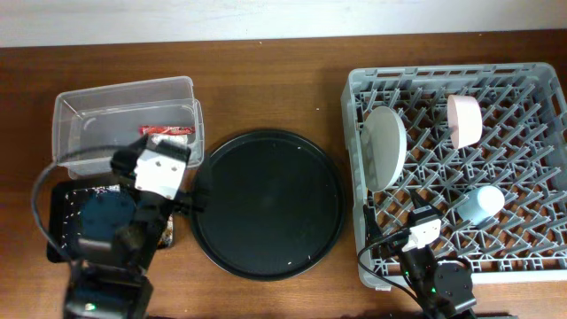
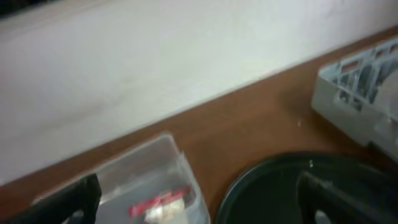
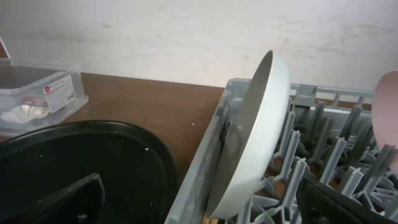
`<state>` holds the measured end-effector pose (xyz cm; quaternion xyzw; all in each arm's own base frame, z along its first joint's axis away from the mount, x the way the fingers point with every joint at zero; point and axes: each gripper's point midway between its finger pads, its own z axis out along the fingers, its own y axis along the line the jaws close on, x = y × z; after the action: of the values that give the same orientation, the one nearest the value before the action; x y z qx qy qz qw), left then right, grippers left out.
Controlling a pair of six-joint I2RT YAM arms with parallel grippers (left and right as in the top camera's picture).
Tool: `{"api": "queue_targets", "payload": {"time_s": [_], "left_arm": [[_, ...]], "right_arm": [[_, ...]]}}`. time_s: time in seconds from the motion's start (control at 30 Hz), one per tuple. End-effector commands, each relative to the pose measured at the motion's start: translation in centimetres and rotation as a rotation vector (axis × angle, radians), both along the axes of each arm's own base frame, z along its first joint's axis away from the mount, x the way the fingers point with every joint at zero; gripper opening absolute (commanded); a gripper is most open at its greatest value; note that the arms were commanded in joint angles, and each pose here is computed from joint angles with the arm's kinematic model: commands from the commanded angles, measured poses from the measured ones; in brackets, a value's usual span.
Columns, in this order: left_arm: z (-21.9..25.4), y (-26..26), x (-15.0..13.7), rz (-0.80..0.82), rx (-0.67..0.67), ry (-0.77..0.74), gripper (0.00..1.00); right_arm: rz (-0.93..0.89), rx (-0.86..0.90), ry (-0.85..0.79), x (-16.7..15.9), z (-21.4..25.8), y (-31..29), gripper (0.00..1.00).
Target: Sort waste into correct bins and load items into the dishwasher rack
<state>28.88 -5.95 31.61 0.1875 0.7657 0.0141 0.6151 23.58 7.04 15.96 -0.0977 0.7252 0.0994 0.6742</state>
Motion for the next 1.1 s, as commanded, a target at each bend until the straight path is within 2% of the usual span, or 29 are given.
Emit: {"api": "queue_targets", "payload": {"time_s": [0.0, 0.3, 0.6, 0.77, 1.07], "left_arm": [[-3.7, -0.8, -0.9, -0.089, -0.017, -0.062, 0.99], [-8.6, 0.3, -4.0, -0.048, -0.022, -0.188, 0.99], [-11.5, 1.3, -5.2, -0.015, -0.026, -0.262, 0.99], [-15.6, 1.0, -4.8, -0.027, -0.021, -0.185, 0.99], [-15.6, 1.3, -4.7, -0.012, -0.018, -0.181, 0.99]], "right_arm": [[-0.008, -0.002, 0.006, 0.1, -0.4, -0.2, 0.98], [-0.008, -0.002, 0.006, 0.1, -0.4, -0.2, 0.98], [-0.008, -0.002, 0.006, 0.1, -0.4, -0.2, 0.98], [-0.008, -0.002, 0.006, 0.1, -0.4, -0.2, 0.98], [-0.008, -0.002, 0.006, 0.1, -0.4, -0.2, 0.98]]}}
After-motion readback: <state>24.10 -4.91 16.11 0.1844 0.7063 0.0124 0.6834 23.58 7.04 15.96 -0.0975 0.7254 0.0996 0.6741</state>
